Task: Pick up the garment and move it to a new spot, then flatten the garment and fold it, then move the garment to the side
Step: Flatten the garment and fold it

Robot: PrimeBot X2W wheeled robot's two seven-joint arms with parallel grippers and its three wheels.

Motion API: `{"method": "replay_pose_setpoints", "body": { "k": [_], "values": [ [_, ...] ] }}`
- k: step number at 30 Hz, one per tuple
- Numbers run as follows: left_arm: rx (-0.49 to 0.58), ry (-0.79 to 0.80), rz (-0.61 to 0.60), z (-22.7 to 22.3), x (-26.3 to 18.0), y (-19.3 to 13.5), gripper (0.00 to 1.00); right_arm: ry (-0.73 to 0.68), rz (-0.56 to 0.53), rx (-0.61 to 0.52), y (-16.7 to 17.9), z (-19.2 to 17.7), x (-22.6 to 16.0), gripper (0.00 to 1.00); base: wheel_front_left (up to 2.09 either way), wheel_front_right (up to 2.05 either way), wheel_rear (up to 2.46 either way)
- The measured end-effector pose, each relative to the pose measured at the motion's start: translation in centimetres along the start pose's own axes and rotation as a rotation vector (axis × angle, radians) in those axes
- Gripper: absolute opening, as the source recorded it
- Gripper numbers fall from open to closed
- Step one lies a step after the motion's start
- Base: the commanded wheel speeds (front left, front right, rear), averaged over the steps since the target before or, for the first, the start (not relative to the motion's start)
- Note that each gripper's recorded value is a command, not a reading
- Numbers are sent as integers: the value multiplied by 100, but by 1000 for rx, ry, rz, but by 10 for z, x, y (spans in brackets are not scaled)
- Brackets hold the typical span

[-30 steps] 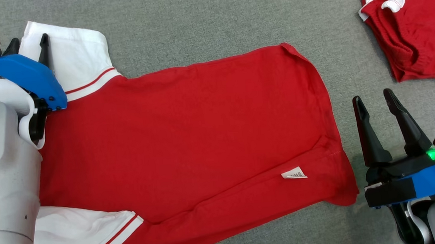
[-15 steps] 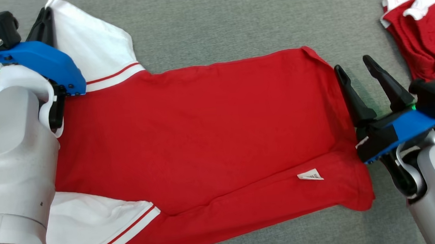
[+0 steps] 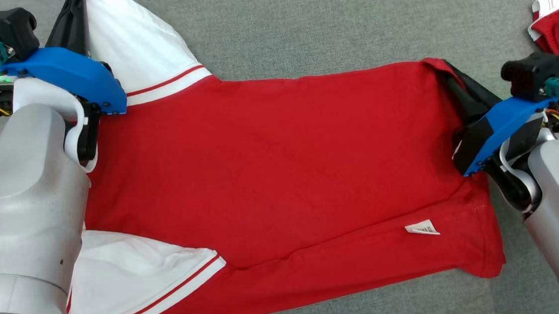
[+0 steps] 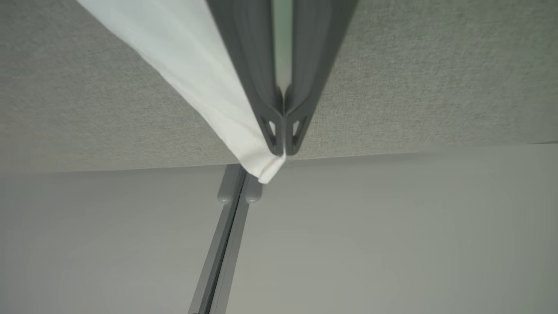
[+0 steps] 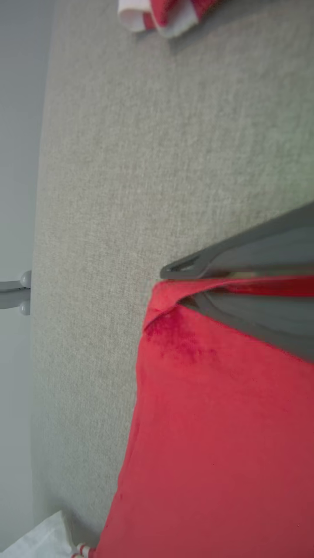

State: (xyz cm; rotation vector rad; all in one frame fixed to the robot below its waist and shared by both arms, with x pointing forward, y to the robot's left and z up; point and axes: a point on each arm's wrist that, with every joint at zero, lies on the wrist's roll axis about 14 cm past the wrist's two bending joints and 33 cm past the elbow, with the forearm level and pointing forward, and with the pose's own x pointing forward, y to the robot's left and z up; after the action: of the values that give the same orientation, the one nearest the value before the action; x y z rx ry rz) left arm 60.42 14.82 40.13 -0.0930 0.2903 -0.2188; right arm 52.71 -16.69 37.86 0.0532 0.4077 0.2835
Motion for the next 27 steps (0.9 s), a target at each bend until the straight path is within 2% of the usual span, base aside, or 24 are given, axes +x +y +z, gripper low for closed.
{"method": "replay_pose_setpoints", "body": {
  "k": [5, 9, 14, 19, 27],
  "values": [
    [-7, -71, 0, 21, -10, 3, 0, -124, -11, 14, -5, 30, -3, 0, 0, 0, 0],
    [-9, -218, 1, 63, -24, 2, 0, -227, -26, 51, -9, 55, -12, 0, 0, 0, 0],
    [-23, -317, 22, 75, -62, 1, 0, -280, -31, 87, -7, 64, -29, 0, 0, 0, 0],
    [-73, -335, 71, 59, -107, 2, 0, -292, -47, 136, -6, 56, -48, 0, 0, 0, 0],
    [-214, -161, 126, -20, -159, -9, 0, -233, -76, 236, -1, 19, -75, 0, 0, 0, 0]
  ]
}}
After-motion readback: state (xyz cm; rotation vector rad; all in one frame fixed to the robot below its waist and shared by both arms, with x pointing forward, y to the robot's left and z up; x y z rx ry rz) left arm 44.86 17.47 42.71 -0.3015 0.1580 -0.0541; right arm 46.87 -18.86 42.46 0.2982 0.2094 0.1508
